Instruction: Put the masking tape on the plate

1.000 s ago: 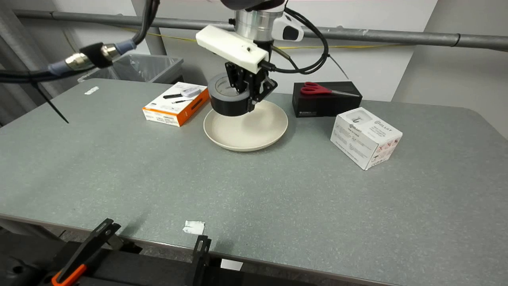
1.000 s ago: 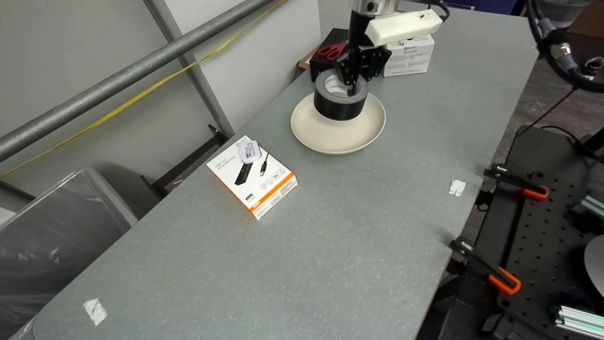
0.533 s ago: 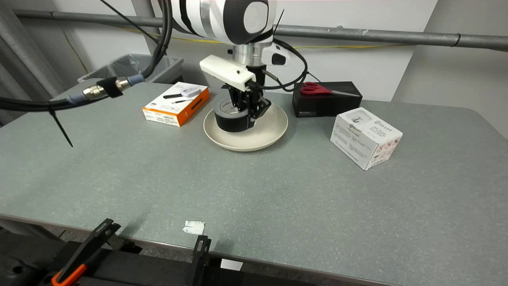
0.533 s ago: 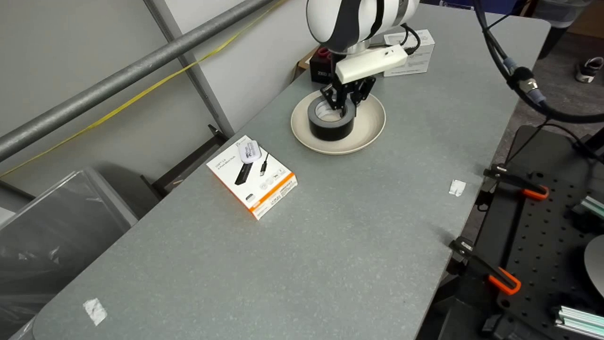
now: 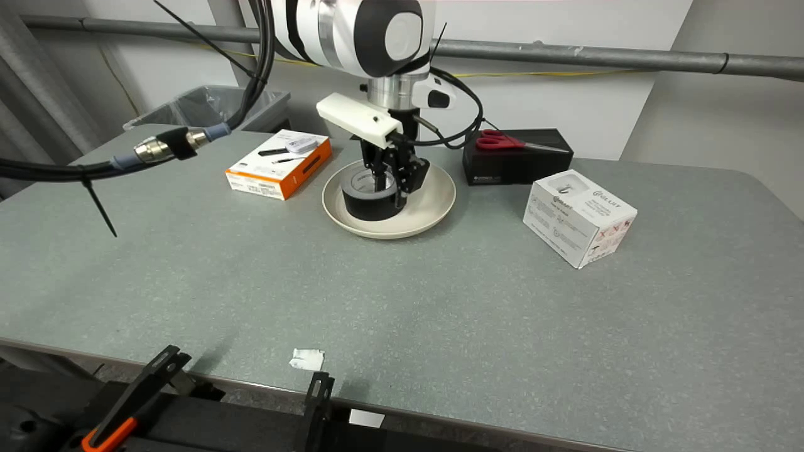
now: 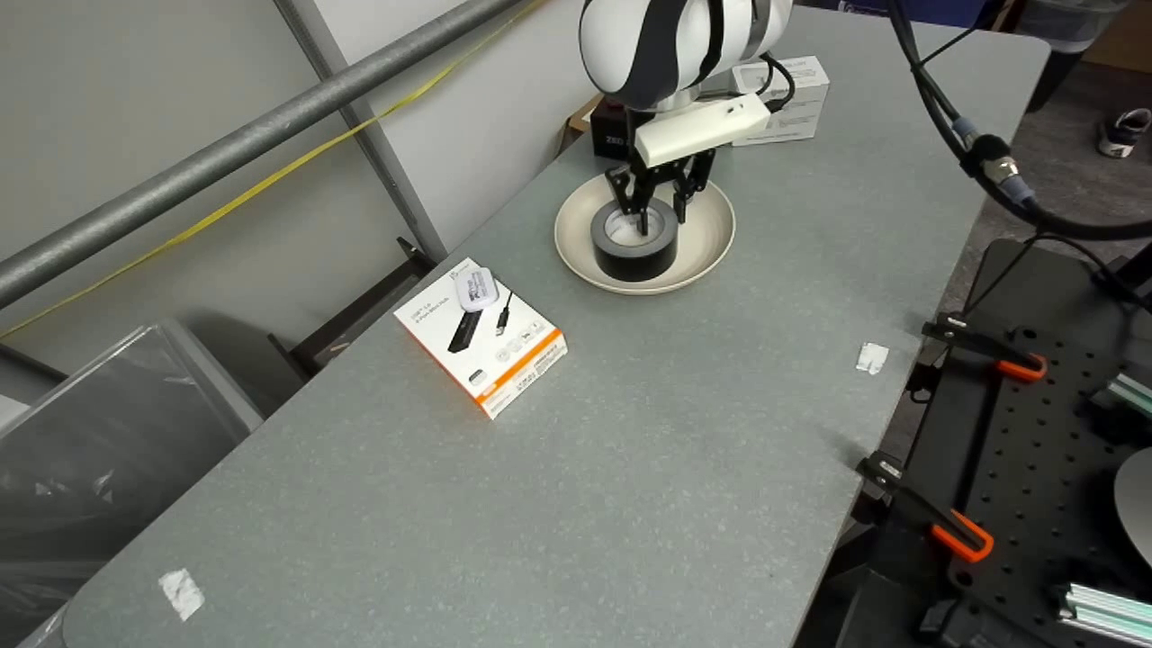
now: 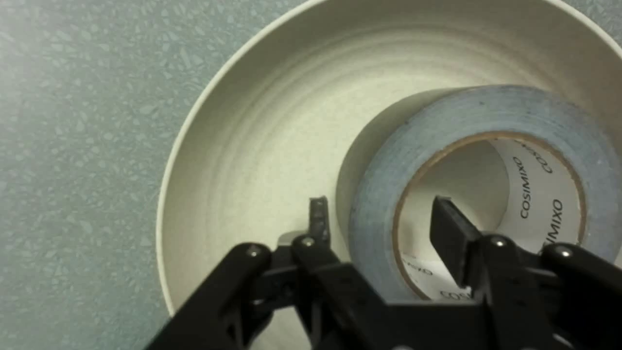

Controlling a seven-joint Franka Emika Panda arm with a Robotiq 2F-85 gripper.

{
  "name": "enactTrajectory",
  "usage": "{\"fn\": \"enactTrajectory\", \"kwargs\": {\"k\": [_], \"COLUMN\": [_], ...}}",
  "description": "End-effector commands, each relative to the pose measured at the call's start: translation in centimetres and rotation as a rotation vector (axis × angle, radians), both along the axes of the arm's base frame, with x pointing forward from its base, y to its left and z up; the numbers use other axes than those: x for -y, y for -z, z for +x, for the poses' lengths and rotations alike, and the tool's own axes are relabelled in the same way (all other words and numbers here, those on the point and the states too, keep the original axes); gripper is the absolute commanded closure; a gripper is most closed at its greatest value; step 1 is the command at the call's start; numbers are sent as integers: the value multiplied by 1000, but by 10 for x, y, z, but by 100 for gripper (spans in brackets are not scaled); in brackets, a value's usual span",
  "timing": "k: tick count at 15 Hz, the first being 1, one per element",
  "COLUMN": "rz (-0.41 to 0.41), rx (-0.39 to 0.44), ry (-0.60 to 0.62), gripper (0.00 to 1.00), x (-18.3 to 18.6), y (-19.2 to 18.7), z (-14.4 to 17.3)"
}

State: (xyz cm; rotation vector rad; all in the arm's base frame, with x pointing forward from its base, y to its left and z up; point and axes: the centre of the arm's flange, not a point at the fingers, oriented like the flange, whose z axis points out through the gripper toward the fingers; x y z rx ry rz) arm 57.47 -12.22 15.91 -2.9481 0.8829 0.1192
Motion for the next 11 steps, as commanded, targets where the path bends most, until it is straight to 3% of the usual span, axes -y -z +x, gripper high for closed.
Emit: {"fn": "enactTrajectory", "kwargs": {"k": [1,3,4,7,8,11], "rz": [26,42,53,82,37,46], "rx": [-4,2,5,8,10,14], "ry": [-8,-12,-14,-27,-14,-20], "gripper": [23,3,0,0,0,0], "x": [1,0,0,0,-2,-2], "y": [-11,-10,-10,-10,1,0], "z": [-3,-4,-5,-7,-1,-2]}}
